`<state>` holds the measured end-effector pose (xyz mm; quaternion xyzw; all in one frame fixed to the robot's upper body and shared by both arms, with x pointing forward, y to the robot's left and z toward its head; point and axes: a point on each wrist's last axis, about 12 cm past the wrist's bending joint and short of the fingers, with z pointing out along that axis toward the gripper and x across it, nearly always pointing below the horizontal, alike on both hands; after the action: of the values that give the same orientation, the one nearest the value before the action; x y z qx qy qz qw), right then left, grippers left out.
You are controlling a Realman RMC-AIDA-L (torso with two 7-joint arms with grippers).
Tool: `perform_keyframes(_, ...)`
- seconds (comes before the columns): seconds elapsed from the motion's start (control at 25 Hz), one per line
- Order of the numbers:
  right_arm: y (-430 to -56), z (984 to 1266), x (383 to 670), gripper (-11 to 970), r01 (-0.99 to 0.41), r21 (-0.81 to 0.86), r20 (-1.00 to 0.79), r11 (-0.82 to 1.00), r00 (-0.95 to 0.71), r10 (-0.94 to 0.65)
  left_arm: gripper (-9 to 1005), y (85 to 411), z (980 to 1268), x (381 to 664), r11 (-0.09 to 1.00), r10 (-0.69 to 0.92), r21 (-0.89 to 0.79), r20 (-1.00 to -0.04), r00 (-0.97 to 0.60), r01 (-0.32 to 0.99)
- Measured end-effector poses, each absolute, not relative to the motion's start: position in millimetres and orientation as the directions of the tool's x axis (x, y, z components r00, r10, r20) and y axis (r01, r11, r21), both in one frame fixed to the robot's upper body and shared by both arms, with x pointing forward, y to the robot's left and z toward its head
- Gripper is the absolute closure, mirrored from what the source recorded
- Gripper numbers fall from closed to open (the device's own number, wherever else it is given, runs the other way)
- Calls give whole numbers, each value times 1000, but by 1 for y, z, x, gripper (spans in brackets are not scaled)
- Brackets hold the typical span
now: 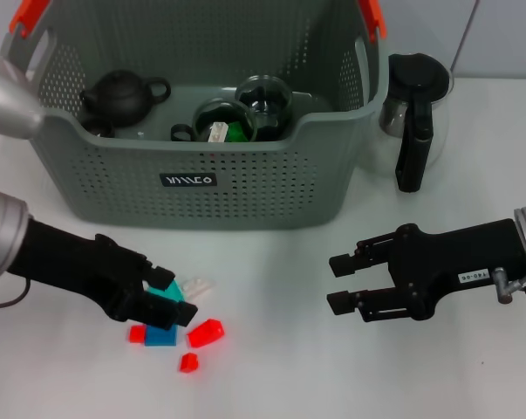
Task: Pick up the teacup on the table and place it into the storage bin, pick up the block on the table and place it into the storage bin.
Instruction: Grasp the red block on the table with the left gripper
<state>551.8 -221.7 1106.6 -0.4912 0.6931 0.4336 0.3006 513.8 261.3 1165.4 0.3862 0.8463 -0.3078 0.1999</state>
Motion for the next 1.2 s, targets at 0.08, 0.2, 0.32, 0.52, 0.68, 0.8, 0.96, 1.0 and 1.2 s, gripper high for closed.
perform_keyframes(0.08,-221,1106,551,397,-941,307,-843,141,-338,-419,350,258,1162,517,531,560,-338,-548,-621,777)
perform_keyframes(0.2,-219,1106,551,397,-941,308,-844,139,-338,-417,350,253,1156,521,544,604,-295,-513,-611,786)
perform_keyframes(0.32,-219,1106,551,397,-941,307,-844,140,-337,-417,351,247,1153,525,542,635,-267,-491,-597,797)
perform_keyframes(0.52,-220,1106,551,397,-940,309,-844,142,-340,-414,351,235,1148,535,547,684,-215,-442,-580,809)
perform_keyframes(0.68,-220,1106,552,397,-940,308,-846,146,-341,-410,351,227,1146,539,555,709,-173,-413,-572,813)
perform_keyframes(0.8,-221,1106,552,397,-940,307,-846,149,-342,-409,352,218,1144,538,535,727,-168,-407,-552,828)
perform_keyframes(0.96,-224,1105,551,397,-939,306,-845,155,-343,-411,352,202,1138,535,496,748,-185,-406,-526,848)
perform_keyframes(1.0,-225,1105,551,397,-939,306,-844,155,-343,-411,352,198,1136,534,489,750,-190,-407,-521,851)
perform_keyframes(1.2,-225,1105,551,397,-939,307,-845,155,-343,-411,352,184,1124,537,462,768,-190,-404,-498,866)
